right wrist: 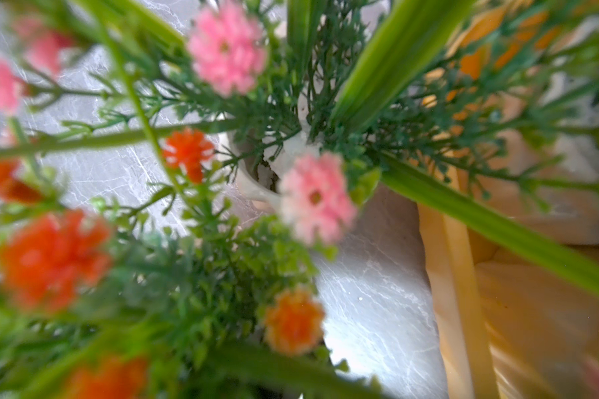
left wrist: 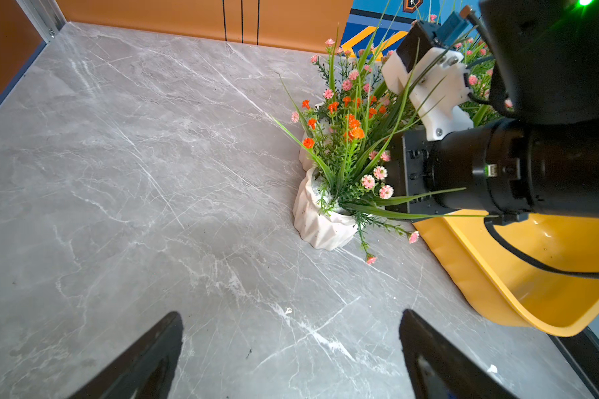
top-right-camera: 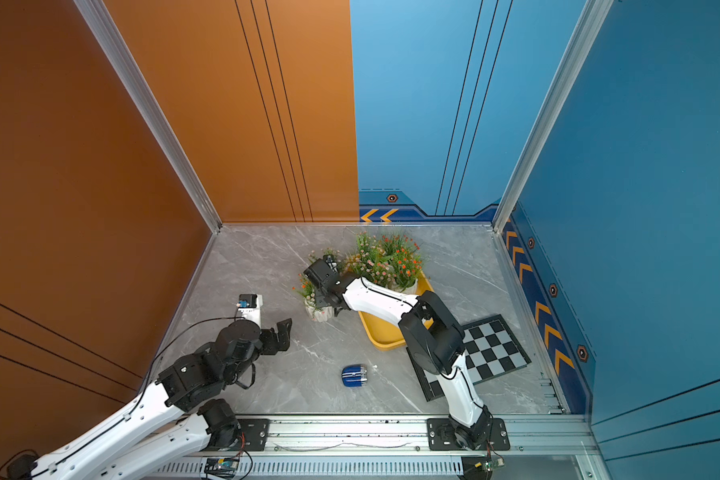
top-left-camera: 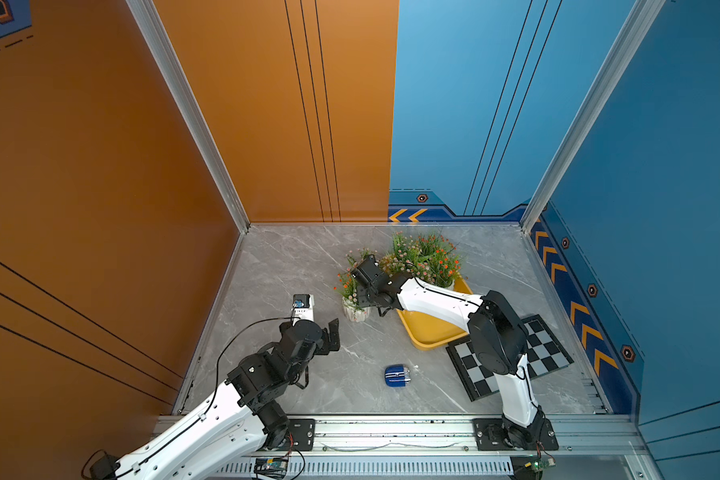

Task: Put the potted gypsophila into the storage box
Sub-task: Pick up the baby's breath potted plant from the center of the board, then place the baby's breath potted plant at the storage box.

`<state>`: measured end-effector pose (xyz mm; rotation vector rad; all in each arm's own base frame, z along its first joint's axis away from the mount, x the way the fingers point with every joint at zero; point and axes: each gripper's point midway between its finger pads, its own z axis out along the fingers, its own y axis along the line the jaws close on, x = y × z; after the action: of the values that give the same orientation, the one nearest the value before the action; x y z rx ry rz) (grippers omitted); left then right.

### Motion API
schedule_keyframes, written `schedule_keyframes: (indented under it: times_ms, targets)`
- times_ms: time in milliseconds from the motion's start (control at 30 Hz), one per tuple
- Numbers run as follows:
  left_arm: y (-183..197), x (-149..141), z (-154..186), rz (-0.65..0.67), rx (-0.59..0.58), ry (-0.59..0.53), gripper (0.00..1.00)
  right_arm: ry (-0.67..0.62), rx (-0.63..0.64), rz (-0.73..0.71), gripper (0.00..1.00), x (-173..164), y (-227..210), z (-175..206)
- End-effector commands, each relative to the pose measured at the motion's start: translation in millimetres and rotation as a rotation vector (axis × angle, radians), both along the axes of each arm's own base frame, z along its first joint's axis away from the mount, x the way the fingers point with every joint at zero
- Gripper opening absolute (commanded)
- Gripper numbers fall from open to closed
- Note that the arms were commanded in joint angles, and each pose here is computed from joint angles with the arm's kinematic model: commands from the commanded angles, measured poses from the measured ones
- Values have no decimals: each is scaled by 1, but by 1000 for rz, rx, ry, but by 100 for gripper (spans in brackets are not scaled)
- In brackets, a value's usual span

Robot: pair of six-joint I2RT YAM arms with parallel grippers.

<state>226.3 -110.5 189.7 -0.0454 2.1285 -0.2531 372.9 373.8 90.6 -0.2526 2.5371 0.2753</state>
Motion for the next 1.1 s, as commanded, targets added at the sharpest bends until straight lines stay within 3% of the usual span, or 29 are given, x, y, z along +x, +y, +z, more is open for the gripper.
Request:
schedule_keyframes:
  times_ms: [0,367,900,1067]
  targets:
    - [8,0,-2,35,15,2,98,74,-125,44,0,-17,-22,-20]
    - [6,-1,2,24,-7,-4,98,-79,-30,96,0,-34,-32,75]
    - [-20,7,8,-19,-12,12,98,-159,170,154,0,-99,-78,146]
    - [-39,13,11,-56,-10,11,98,-215,166,59,0,-102,-128,163]
